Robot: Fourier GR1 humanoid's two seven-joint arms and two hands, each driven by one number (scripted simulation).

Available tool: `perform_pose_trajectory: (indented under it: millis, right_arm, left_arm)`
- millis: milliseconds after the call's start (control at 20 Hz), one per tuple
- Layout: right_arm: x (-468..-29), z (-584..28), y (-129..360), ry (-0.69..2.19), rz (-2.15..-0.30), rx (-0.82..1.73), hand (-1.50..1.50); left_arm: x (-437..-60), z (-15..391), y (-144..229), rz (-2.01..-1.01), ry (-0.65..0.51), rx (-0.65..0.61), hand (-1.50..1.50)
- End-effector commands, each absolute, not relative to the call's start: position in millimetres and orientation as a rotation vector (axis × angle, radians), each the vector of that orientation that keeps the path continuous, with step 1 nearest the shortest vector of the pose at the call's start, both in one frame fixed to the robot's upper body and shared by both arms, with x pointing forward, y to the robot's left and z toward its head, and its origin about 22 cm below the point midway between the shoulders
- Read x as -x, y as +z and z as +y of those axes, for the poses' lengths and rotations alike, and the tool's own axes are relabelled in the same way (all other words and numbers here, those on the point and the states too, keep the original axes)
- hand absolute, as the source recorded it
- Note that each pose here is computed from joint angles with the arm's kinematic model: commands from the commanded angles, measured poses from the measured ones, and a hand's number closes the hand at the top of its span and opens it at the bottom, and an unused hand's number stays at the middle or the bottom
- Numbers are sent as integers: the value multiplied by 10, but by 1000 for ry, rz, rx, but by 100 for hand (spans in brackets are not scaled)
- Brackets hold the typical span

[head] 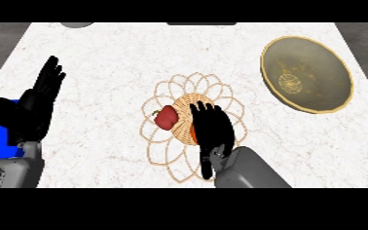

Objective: Pick the squash from the placemat and place it in the bowl

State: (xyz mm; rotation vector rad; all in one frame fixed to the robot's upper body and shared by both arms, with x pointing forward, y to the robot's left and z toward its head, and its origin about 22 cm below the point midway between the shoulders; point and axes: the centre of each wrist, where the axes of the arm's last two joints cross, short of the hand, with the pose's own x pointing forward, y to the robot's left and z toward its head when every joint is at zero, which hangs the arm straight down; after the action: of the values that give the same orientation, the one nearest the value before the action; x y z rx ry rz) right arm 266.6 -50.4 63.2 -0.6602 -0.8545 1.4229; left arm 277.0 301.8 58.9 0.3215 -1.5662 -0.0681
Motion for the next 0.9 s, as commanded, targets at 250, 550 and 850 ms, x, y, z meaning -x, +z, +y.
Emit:
perform_pose_trajectory:
  millis: [250, 550, 850]
  right_arm:
    - [-2906, -526, 457, 1402, -738, 591, 150]
    - [-2955, -537, 403, 1436, -855, 566, 150]
    - [-2724, -445, 137, 1395, -920, 616, 150]
  left_arm:
    - [-2643, 3054, 581, -1574, -87, -337, 0]
    - [-2737, 3111, 784, -1575, -76, -329, 0]
    - [-2748, 3074, 676, -1554, -55, -337, 0]
